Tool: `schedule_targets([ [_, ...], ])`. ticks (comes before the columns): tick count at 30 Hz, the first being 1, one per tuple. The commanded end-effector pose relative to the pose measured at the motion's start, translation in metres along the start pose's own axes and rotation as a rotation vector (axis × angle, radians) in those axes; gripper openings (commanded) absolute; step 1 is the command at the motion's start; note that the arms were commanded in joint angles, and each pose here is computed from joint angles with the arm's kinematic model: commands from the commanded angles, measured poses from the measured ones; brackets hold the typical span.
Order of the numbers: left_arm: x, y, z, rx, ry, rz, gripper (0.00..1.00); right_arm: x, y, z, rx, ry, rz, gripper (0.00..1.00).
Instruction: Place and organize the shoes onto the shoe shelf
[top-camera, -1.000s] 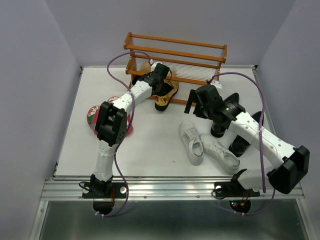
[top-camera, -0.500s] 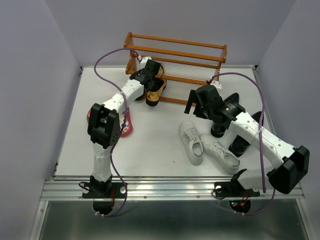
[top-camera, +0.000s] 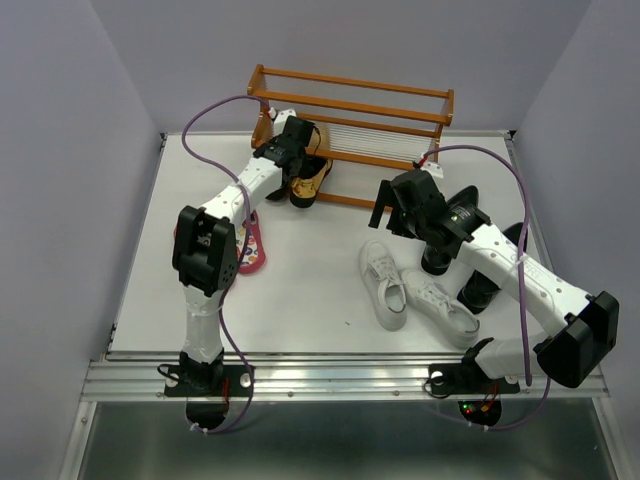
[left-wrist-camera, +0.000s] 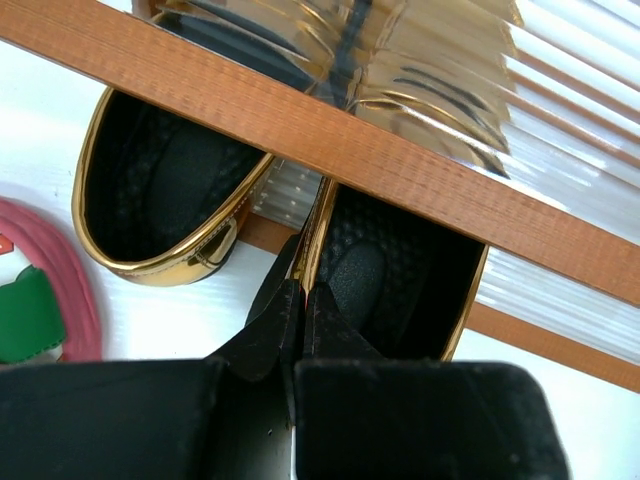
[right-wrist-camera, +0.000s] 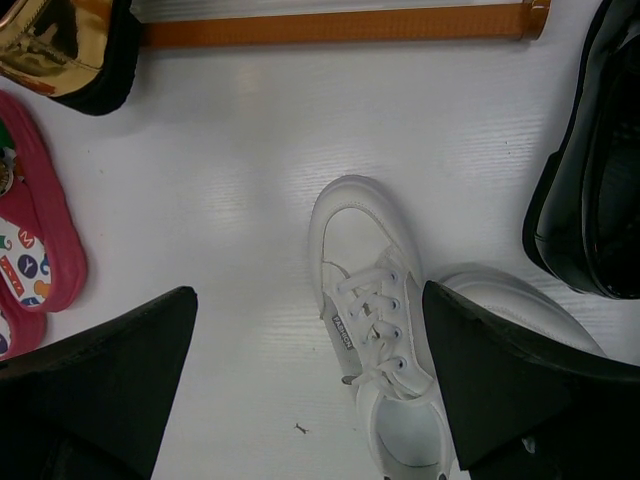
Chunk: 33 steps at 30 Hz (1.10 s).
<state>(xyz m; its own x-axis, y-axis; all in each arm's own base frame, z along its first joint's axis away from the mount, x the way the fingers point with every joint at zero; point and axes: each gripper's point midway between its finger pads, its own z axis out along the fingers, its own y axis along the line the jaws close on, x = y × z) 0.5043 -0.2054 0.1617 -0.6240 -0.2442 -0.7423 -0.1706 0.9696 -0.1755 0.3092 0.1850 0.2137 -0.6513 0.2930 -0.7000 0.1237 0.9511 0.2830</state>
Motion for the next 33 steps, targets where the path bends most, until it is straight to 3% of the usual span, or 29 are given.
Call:
schedule_targets([
  [1,-0.054,-0.022,-0.009,0.086,-0.184,-0.121,0.0,-0.006,0.002,-0.01,-0.017,-0.026,0.021,1.0],
  [17,-0.018,-0.016,0.022,0.065,-0.107,-0.106,0.0,-0.005,0.002,-0.01,-0.016,-0.022,0.02,1.0],
  [21,-0.013,-0.015,0.024,0.059,-0.096,-0.102,0.19,-0.004,0.001,-0.009,-0.013,-0.018,0.019,1.0],
  [23,-0.013,-0.014,0.023,0.058,-0.094,-0.096,0.4,-0.005,0.001,-0.01,-0.016,-0.019,0.02,1.0],
  [24,-0.013,-0.014,0.022,0.06,-0.094,-0.092,0.41,-0.004,0.001,-0.009,-0.013,-0.018,0.017,1.0],
  [26,-0.016,-0.015,0.017,0.063,-0.1,-0.086,0.53,-0.005,-0.001,-0.01,-0.007,-0.024,0.017,1.0],
  [33,-0.023,-0.012,-0.009,0.056,-0.128,-0.065,0.55,-0.01,-0.024,-0.013,0.096,-0.066,-0.009,1.0],
])
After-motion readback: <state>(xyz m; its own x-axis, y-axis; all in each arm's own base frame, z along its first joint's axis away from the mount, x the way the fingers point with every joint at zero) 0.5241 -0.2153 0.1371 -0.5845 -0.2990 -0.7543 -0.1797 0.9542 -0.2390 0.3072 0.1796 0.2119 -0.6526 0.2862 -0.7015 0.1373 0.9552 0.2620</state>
